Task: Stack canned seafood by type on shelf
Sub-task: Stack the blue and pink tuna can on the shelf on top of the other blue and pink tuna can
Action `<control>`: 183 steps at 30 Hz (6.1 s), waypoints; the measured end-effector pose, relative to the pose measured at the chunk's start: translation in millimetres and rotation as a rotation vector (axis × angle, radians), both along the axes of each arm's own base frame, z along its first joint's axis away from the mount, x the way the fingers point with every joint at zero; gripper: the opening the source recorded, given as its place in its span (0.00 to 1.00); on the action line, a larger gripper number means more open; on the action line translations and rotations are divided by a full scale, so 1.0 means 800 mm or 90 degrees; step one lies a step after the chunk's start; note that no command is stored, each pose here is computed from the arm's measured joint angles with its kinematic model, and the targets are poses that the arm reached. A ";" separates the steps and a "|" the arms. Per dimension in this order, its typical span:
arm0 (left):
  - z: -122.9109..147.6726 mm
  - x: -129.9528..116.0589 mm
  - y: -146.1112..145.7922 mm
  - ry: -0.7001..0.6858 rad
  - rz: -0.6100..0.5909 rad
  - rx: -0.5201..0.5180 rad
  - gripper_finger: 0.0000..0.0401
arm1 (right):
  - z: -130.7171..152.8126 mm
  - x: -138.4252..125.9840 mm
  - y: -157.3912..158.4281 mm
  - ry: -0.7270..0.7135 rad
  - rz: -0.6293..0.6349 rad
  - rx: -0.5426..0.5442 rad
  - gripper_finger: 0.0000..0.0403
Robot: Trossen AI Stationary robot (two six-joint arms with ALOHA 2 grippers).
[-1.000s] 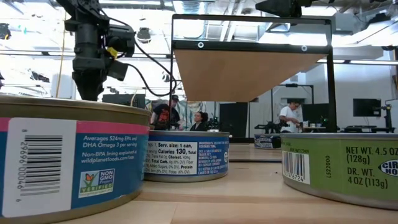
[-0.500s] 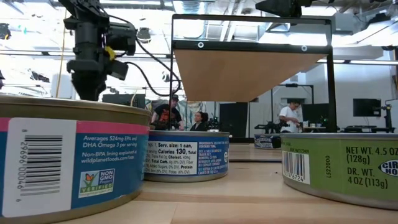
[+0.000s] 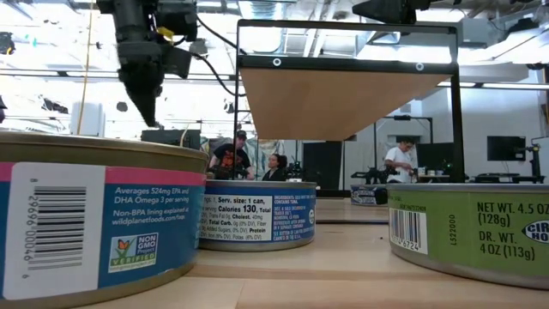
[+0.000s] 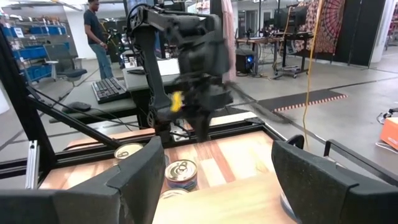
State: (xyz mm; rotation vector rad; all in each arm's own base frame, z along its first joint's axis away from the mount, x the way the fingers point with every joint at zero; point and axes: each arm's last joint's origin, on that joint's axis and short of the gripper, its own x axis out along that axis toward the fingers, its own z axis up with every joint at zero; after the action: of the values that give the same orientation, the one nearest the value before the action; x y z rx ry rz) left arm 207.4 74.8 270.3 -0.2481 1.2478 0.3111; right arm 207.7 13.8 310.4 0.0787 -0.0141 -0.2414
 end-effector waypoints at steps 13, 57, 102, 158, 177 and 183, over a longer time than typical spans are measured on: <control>-0.037 -0.001 -0.011 0.034 -0.027 0.043 0.31 | 0.003 0.000 0.000 -0.017 0.000 0.002 0.79; -0.099 -0.042 0.045 0.071 0.190 0.113 0.00 | 0.003 0.000 0.000 -0.015 0.000 -0.003 0.79; -0.053 0.009 -0.026 0.016 0.310 0.044 0.76 | 0.002 0.000 0.000 -0.011 0.000 -0.002 0.79; 0.135 0.126 -0.023 -0.321 -0.310 0.637 0.50 | -0.002 0.000 0.000 0.014 0.000 -0.015 0.79; 0.064 0.191 0.038 -0.221 -0.350 0.690 0.50 | 0.001 -0.001 0.000 0.006 0.001 -0.032 0.79; 0.062 0.187 0.038 -0.188 -0.325 0.684 0.55 | 0.001 -0.001 0.001 0.003 0.002 -0.032 0.79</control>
State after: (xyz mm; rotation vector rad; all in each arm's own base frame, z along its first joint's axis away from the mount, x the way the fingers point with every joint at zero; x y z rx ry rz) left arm 357.0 105.4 320.1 0.9036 0.6803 0.4355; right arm 207.0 14.4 311.3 0.0282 -0.0151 -0.2386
